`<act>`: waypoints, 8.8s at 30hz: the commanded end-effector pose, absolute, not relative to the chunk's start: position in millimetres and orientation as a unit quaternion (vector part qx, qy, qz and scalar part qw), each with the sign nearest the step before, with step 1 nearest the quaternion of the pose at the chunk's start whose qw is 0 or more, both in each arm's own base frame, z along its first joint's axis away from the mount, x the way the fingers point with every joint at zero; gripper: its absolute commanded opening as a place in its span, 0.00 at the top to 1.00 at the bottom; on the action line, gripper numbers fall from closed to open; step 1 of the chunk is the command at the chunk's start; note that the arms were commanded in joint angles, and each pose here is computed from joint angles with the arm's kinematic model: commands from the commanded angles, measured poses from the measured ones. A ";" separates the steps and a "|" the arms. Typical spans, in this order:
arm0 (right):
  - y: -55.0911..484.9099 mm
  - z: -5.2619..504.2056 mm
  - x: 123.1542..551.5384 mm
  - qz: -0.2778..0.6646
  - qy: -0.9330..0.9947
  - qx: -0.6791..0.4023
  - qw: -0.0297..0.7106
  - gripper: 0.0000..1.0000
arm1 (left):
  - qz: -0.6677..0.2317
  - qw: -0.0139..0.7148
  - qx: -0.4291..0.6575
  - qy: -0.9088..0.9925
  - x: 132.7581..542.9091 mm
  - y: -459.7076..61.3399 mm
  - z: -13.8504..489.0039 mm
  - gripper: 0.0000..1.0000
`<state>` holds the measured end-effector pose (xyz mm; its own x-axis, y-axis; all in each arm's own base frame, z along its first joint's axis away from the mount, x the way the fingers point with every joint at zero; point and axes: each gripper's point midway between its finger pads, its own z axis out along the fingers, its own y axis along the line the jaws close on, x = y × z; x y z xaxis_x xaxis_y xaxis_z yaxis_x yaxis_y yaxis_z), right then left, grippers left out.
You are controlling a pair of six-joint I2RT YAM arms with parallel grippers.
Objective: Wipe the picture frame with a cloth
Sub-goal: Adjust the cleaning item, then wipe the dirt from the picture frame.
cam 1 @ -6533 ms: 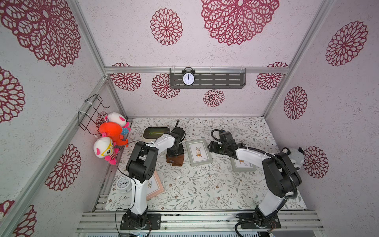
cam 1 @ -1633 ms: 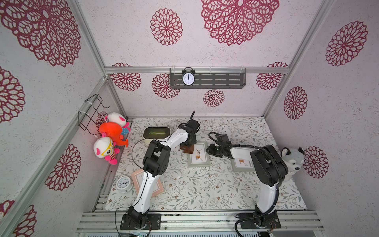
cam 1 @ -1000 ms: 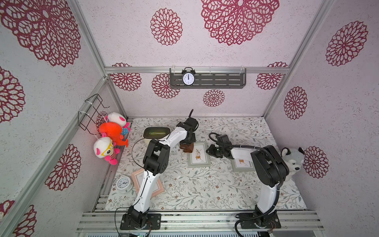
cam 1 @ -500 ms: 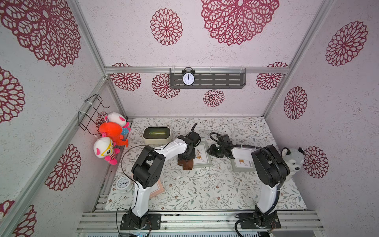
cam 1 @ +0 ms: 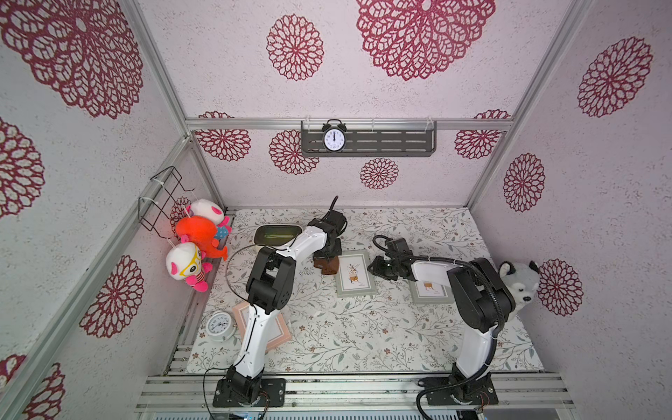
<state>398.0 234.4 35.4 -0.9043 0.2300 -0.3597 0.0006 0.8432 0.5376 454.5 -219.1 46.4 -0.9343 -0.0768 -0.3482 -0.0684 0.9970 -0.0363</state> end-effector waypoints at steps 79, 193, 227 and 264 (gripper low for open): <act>208.3 129.8 363.1 0.118 0.941 -0.081 0.307 1.00 | -0.251 0.197 -0.129 0.939 372.9 -242.8 64.0 0.43; 195.0 4.9 354.8 0.052 0.987 -0.092 0.119 1.00 | -0.103 0.053 -0.167 0.979 294.7 -205.9 -67.0 0.87; 246.9 -16.6 390.2 0.077 0.983 -0.089 0.139 1.00 | -0.101 0.049 -0.163 0.980 295.3 -207.1 -69.9 0.87; 300.2 -21.1 397.9 0.153 0.975 -0.085 0.138 1.00 | -0.094 0.044 -0.163 0.981 292.7 -204.8 -72.1 0.87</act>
